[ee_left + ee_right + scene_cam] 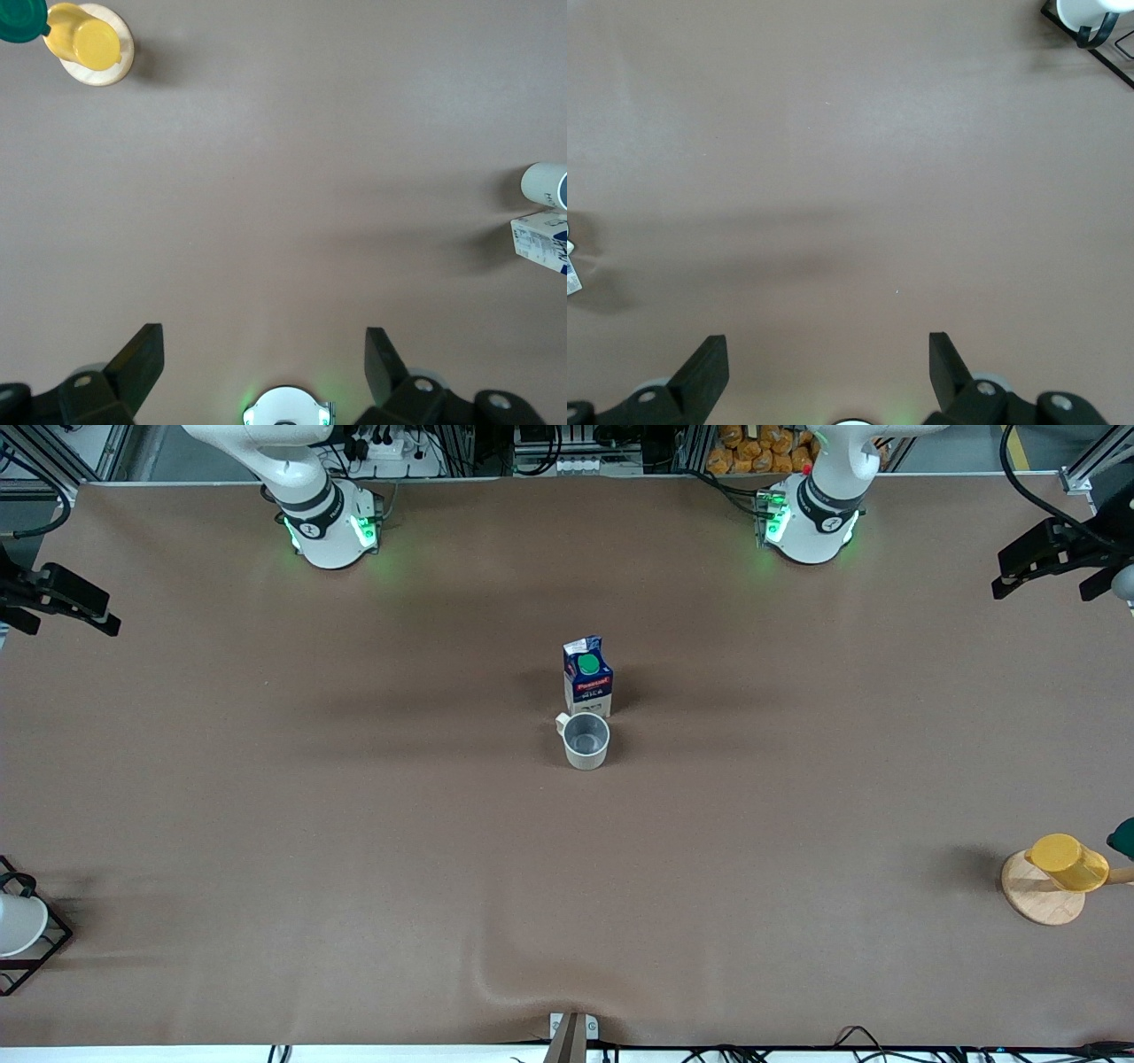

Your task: Place milk next to cup

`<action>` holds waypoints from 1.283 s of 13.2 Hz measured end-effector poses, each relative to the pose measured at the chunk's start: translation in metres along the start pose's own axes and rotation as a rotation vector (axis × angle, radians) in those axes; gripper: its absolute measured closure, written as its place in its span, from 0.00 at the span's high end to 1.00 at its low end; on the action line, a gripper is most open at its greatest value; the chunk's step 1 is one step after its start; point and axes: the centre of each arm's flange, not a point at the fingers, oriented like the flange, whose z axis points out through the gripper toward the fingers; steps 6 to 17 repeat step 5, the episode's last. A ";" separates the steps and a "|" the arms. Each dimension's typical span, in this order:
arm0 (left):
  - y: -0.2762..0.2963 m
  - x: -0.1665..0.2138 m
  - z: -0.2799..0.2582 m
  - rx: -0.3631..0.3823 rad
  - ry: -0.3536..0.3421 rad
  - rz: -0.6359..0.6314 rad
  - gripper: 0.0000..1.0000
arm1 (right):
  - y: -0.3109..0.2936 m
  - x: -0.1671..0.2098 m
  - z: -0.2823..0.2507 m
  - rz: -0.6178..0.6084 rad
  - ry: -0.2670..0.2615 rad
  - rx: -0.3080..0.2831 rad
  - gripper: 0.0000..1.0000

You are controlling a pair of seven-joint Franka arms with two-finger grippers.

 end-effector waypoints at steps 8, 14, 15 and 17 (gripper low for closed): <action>0.001 0.002 0.009 0.000 -0.020 0.003 1.00 | 0.001 0.000 0.003 0.002 -0.011 0.000 1.00; 0.001 0.002 0.009 0.000 -0.020 0.003 1.00 | 0.001 0.000 0.003 0.002 -0.011 0.000 1.00; 0.001 0.002 0.009 0.000 -0.020 0.003 1.00 | 0.001 0.000 0.003 0.002 -0.011 0.000 1.00; 0.001 0.002 0.009 0.000 -0.020 0.003 1.00 | 0.001 0.000 0.003 0.002 -0.011 0.000 1.00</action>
